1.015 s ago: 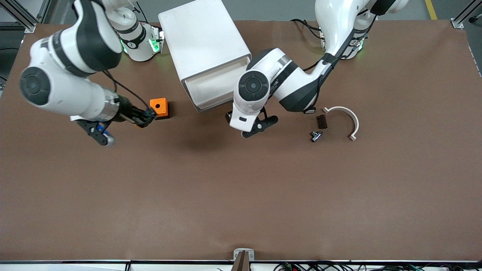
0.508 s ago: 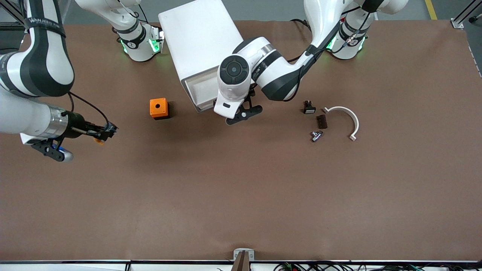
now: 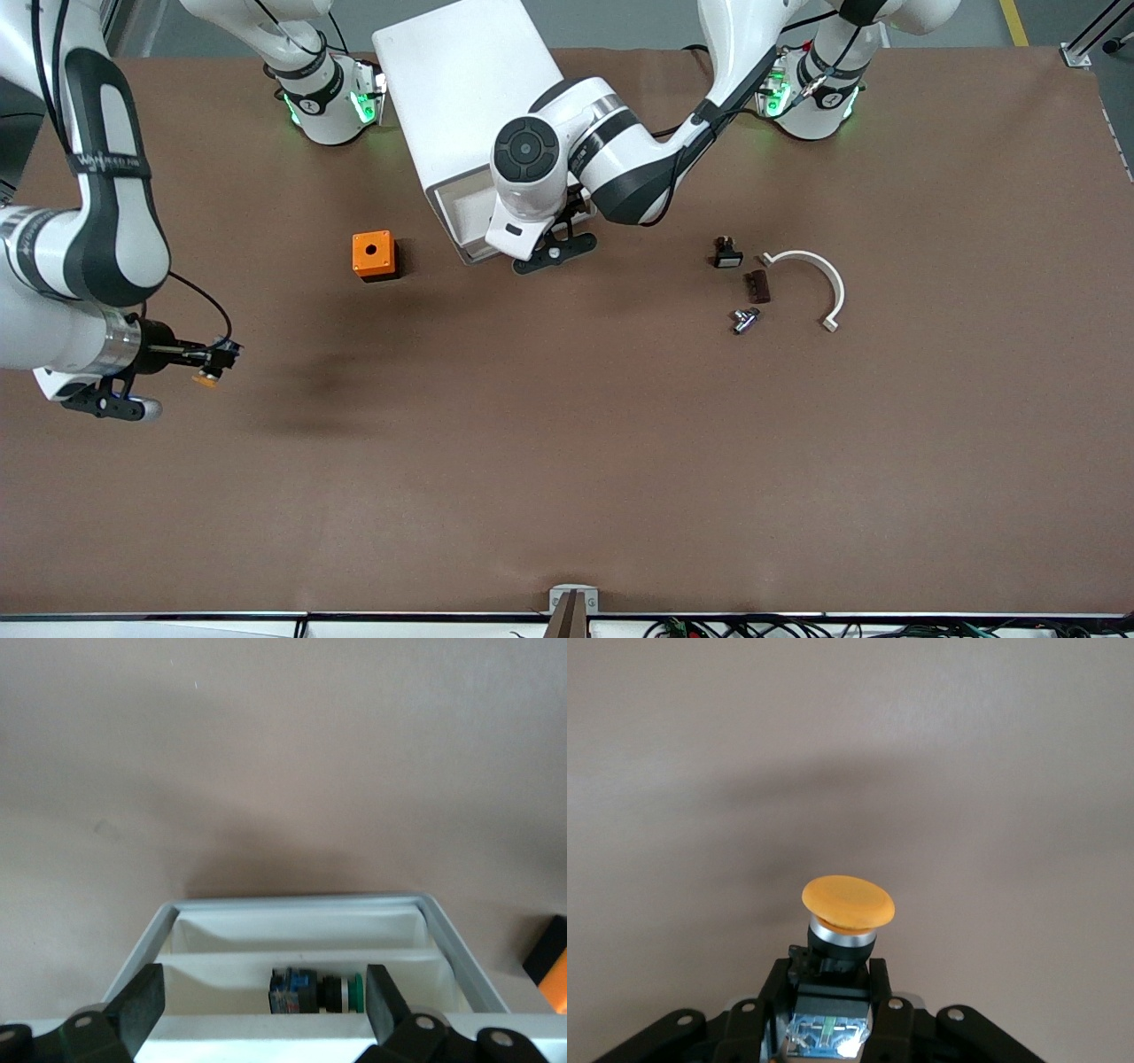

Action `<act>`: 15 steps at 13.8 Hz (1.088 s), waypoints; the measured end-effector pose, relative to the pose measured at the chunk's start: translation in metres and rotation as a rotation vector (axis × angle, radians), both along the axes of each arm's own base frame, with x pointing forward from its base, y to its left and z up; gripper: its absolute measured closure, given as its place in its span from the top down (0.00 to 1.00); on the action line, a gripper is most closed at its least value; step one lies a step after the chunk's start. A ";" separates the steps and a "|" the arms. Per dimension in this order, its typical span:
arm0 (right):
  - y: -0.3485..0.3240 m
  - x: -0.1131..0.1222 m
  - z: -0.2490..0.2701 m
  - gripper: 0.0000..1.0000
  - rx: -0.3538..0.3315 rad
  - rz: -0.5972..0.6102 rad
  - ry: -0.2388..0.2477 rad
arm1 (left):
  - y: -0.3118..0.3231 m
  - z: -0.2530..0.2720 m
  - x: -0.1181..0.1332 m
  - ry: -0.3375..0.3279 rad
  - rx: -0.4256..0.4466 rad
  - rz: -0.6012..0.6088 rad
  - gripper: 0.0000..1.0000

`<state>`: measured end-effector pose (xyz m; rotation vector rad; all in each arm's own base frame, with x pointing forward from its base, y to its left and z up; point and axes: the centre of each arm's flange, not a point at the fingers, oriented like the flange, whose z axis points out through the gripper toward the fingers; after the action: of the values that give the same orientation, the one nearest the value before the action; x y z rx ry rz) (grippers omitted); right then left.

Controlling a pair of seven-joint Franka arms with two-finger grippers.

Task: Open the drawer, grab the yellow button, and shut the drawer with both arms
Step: 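Push the drawer shut with the left gripper while the right gripper carries the button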

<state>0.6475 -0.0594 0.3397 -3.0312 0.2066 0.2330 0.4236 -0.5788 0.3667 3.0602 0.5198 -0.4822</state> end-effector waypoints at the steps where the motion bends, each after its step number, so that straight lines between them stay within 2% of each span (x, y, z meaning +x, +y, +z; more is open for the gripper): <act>1: -0.006 0.004 -0.016 0.39 -0.010 0.031 -0.011 | -0.001 -0.002 -0.003 0.023 -0.009 0.007 1.00; 5: -0.028 0.009 -0.052 0.39 -0.068 0.105 -0.024 | -0.007 -0.010 -0.017 0.116 -0.040 0.037 1.00; 8: -0.045 0.009 -0.075 0.39 -0.075 0.137 -0.021 | -0.009 -0.017 -0.027 0.188 -0.059 0.058 1.00; 11: -0.061 0.010 -0.105 0.39 -0.082 0.164 -0.041 | -0.011 -0.024 -0.035 0.264 -0.081 0.085 1.00; 15: -0.057 0.007 -0.136 0.39 -0.086 0.176 -0.052 | -0.010 -0.026 -0.034 0.275 -0.083 0.093 1.00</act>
<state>0.6544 -0.1161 0.2033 -3.1383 -0.0558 0.1623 0.3897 -0.5885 0.3403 2.8897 0.6261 -0.9028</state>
